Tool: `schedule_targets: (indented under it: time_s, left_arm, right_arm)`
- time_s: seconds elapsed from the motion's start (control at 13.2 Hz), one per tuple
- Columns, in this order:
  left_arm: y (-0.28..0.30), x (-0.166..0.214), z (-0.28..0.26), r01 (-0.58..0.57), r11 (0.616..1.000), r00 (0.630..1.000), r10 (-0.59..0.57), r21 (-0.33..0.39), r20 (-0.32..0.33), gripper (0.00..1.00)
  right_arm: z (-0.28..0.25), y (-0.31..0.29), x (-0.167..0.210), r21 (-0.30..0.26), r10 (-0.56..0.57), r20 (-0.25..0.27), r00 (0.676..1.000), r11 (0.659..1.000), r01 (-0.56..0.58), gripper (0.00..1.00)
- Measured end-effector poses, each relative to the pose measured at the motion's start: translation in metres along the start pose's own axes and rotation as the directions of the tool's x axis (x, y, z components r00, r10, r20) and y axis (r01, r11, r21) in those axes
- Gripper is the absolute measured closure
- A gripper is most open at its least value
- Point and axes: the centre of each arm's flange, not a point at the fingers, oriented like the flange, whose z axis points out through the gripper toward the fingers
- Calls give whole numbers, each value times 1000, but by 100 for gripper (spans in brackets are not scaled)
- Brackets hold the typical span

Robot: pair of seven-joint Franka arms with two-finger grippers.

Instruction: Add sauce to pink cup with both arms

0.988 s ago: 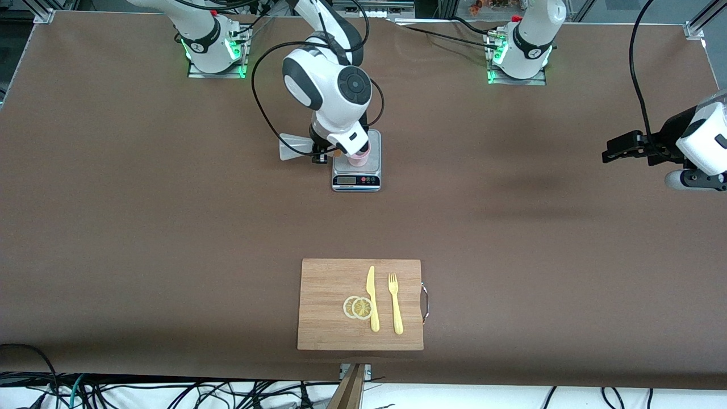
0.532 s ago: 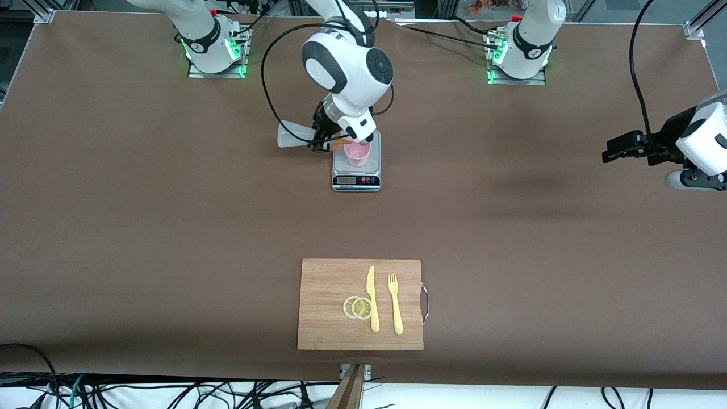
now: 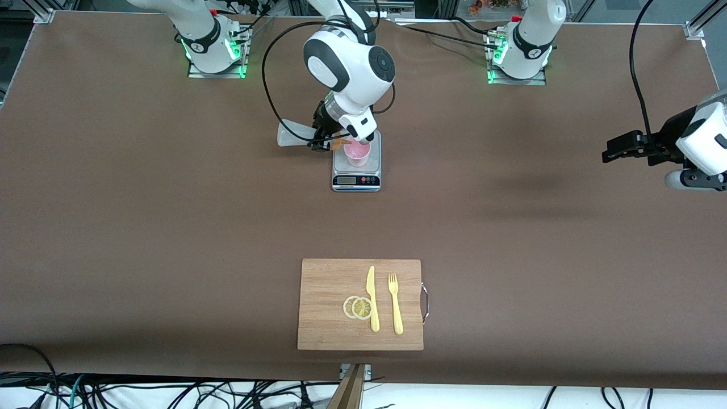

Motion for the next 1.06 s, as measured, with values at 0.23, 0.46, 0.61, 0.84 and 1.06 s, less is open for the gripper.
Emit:
schedule_targets:
  time_s: [0.23,0.46,0.61,0.84,1.06]
  left_arm:
    - [0,0,0,0,1000,1000,0,0,0,0]
    - [0,0,0,0,1000,1000,0,0,0,0]
    - [0,0,0,0,1000,1000,0,0,0,0]
    - [0,0,0,-1,1000,1000,1,0,0,0]
    - [0,0,0,-1,1000,1000,1,0,0,0]
  right_arm:
    - [0,1,-1,0,2,0,1000,1000,-2,65]
    - [1,5,-3,-1,10,-5,1000,1000,-11,66]
    - [2,15,-11,17,35,-19,999,999,-35,66]
    - [4,28,-21,55,67,-64,996,996,-64,66]
    - [-4,26,-17,75,80,-126,989,995,-71,66]
